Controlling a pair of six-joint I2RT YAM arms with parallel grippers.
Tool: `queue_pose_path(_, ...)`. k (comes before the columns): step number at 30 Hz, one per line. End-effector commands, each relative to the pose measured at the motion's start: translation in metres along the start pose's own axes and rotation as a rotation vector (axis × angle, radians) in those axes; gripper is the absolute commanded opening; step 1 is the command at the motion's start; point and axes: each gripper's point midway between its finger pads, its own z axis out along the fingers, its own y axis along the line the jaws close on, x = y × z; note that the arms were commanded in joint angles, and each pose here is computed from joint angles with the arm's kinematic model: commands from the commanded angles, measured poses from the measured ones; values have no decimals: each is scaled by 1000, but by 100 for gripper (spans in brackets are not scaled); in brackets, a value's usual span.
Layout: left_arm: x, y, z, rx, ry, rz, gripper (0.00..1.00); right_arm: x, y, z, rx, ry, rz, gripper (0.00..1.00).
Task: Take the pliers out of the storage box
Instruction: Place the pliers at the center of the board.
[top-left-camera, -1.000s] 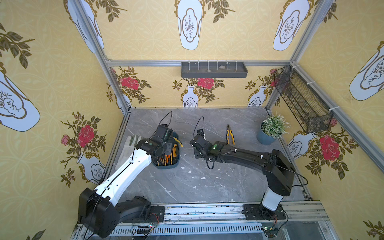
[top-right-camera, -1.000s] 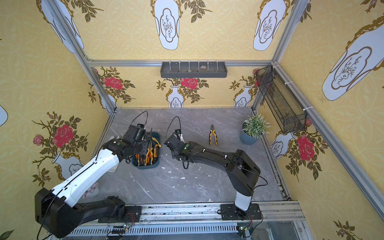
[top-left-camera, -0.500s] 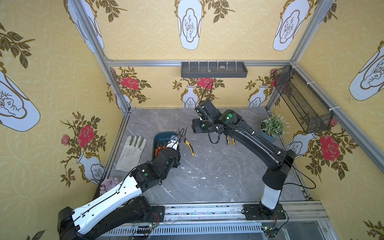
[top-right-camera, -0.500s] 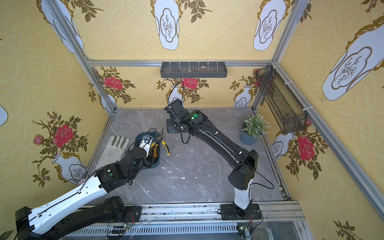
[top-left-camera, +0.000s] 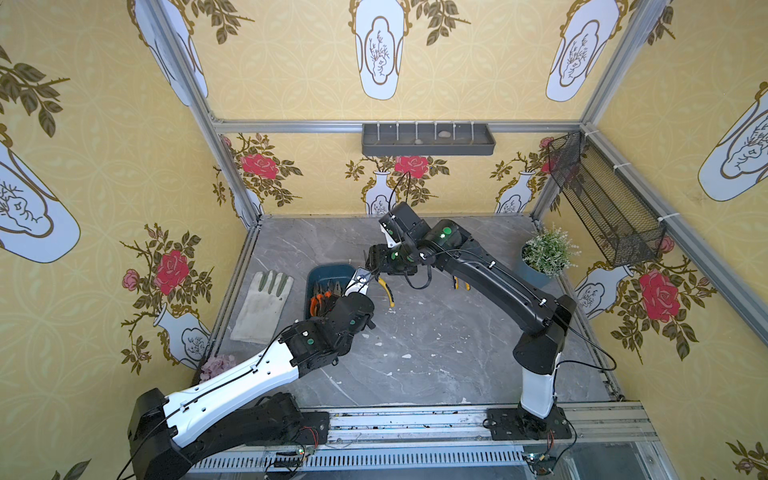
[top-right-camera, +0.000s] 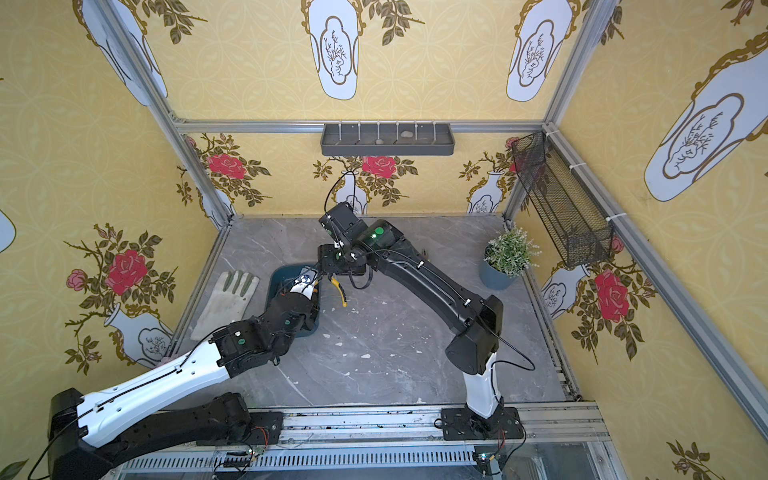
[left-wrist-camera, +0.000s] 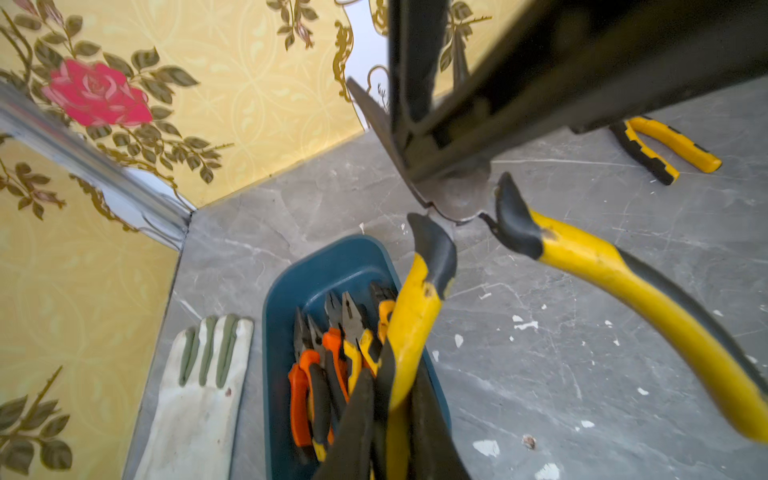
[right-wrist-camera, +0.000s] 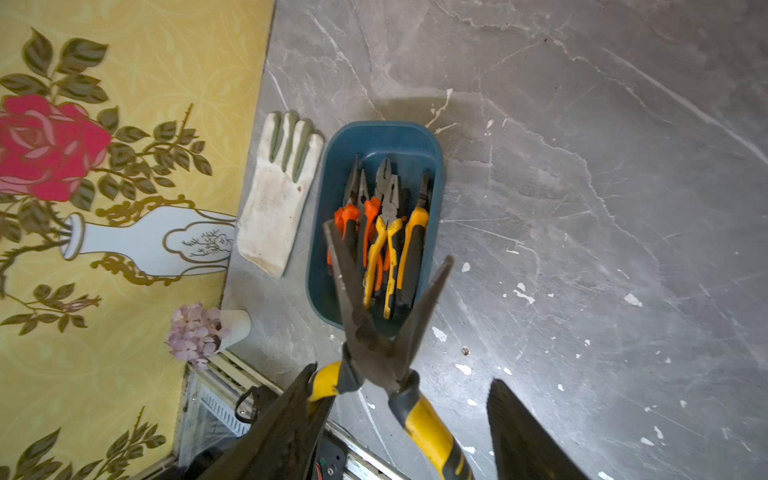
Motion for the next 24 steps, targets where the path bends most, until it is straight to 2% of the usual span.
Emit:
queue_pose_path(1,-10,3,-1,-62,-34,3,0,-5,5,9,-16,-12,43,68)
queue_pose_path(7,-8,-1,1,-63,-29,13,0,-7,8,18,-25,-22,72,67)
queue_pose_path(10,-9,-8,-3,5,-54,-11,0,-10,15,10,-86,-69,91,65)
queue_pose_path(14,-8,-3,-7,2,-64,-30,0,-19,12,1,-115,-106,120,63)
queue_pose_path(19,-7,-4,-7,10,-59,-27,0,-21,15,-1,-130,-105,119,61)
queue_pose_path(24,-10,-4,-10,21,-76,-48,0,-15,8,15,-91,-59,117,60)
